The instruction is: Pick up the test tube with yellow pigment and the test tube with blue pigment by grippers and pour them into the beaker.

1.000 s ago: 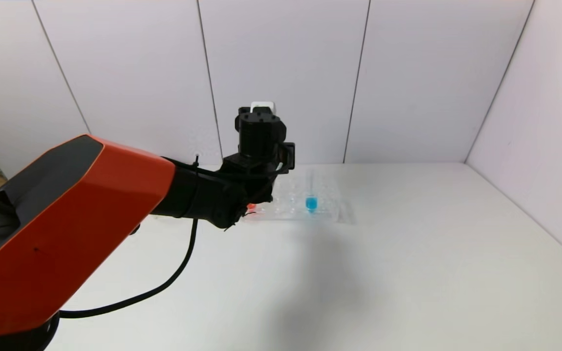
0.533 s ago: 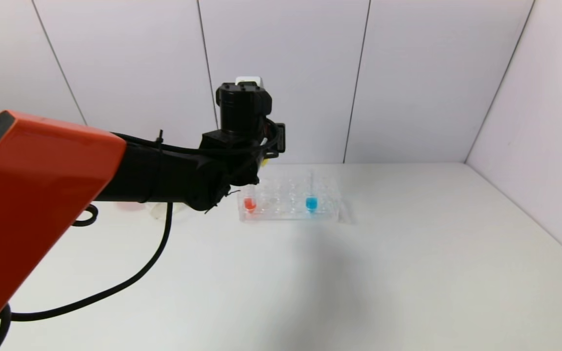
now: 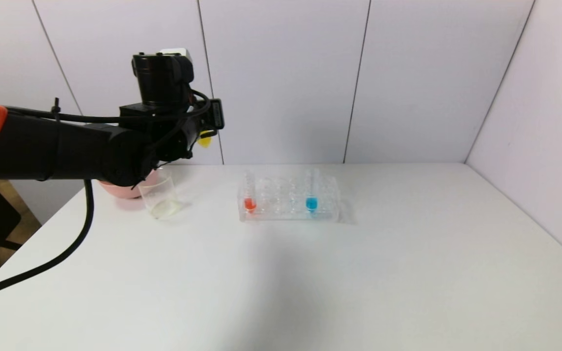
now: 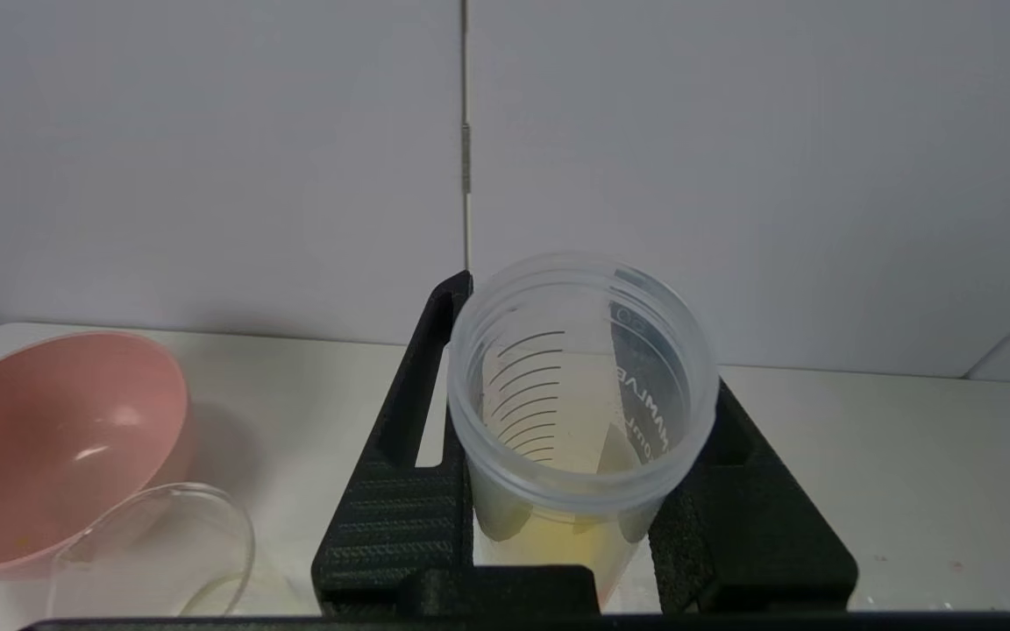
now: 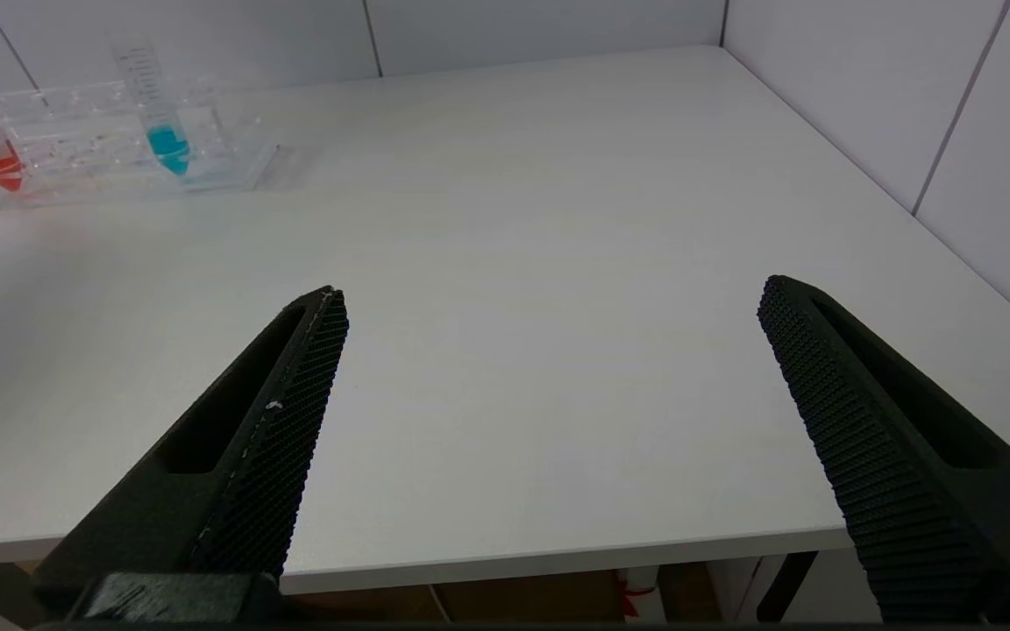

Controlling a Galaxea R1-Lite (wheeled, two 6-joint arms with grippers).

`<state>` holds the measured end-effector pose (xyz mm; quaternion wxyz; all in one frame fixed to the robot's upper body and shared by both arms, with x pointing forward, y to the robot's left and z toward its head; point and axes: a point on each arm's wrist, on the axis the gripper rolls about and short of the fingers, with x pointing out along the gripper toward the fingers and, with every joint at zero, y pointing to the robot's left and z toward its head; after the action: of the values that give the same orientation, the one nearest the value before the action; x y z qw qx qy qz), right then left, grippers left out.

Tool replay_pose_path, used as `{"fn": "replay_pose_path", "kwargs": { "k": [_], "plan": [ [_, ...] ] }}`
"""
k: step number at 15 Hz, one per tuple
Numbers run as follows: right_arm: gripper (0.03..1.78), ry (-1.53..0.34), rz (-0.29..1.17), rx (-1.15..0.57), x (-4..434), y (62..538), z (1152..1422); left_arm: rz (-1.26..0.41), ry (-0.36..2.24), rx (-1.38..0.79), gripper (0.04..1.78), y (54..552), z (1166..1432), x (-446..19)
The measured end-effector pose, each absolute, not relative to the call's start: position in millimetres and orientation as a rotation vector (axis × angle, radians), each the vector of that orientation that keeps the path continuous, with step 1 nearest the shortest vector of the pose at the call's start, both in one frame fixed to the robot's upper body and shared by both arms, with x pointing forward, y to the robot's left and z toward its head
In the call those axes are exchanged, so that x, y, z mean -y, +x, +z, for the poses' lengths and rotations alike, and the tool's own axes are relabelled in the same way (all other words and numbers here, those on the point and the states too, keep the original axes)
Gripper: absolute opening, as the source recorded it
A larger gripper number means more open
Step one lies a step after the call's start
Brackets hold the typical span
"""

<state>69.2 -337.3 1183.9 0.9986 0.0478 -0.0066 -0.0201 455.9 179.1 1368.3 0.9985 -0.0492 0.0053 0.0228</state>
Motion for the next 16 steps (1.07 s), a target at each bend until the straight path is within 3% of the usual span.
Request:
{"fn": "replay_pose_path", "kwargs": {
  "k": [16],
  "plan": [
    [1.71,0.096,-0.042,0.013,337,69,1184,0.264,-0.102,-0.093,0.55,431,1349,-341]
  ]
}}
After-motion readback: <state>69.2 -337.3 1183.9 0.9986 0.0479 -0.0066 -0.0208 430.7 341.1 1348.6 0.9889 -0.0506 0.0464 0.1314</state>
